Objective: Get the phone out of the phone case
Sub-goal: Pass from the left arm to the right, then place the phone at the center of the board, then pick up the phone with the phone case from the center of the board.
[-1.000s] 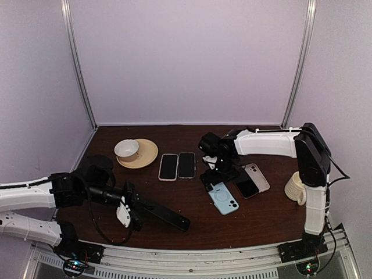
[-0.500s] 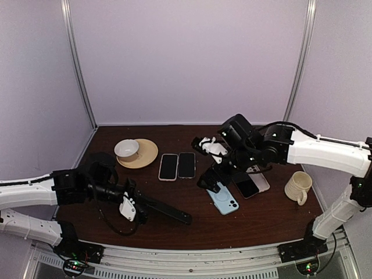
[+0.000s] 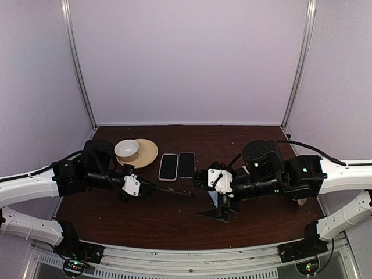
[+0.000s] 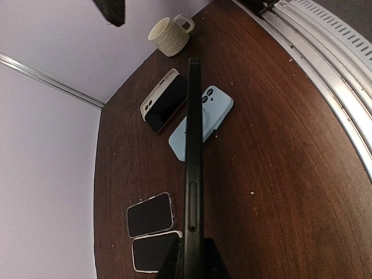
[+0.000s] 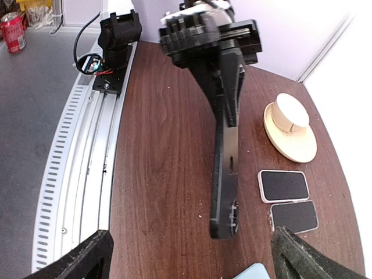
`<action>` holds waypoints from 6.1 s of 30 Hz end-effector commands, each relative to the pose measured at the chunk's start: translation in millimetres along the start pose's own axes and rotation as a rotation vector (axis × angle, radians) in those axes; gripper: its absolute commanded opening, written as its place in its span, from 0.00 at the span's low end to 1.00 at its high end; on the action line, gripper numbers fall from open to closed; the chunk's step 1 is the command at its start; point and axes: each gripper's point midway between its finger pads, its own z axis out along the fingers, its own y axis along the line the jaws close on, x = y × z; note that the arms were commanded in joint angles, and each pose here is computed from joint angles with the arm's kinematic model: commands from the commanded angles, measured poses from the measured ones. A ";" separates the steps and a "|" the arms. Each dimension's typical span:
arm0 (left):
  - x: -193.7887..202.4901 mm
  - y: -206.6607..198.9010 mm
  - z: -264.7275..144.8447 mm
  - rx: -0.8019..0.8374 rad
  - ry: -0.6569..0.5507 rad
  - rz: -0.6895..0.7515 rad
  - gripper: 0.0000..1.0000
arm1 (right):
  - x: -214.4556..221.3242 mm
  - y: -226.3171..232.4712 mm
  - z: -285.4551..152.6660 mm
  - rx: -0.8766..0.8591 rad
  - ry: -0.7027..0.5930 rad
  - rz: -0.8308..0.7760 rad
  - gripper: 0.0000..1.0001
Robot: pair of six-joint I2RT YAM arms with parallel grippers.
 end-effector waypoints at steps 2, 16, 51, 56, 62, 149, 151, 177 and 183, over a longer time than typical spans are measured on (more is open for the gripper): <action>-28.4 49.2 -13.0 -0.138 -0.104 -0.060 0.00 | -3.9 -2.6 20.0 0.110 0.011 -0.161 0.99; -35.9 52.8 -19.6 -0.149 -0.150 -0.078 0.00 | -4.7 -34.4 45.3 0.317 0.026 -0.178 0.70; -33.5 52.4 -20.3 -0.153 -0.142 -0.060 0.35 | 8.4 -49.4 58.0 0.400 0.125 -0.221 0.00; -32.8 53.9 -20.7 -0.168 -0.142 -0.063 0.67 | 15.9 -60.7 54.5 0.444 0.152 -0.218 0.00; -31.0 57.1 -21.4 -0.197 -0.137 -0.057 0.76 | 35.1 -90.3 45.9 0.565 0.210 -0.178 0.00; 111.3 130.1 20.5 -0.469 0.692 -1.127 0.98 | 188.9 -221.1 -14.1 0.838 0.504 0.649 1.00; 120.5 122.3 23.8 -0.498 0.732 -1.216 0.98 | 191.9 -216.7 -20.3 0.846 0.501 0.664 1.00; 180.3 37.8 118.4 -0.463 1.030 -1.637 0.98 | 204.7 -178.2 -61.2 0.816 0.496 0.829 1.00; 178.2 30.8 131.0 -0.419 1.000 -1.640 0.97 | 207.1 -176.7 -58.3 0.807 0.502 0.833 1.00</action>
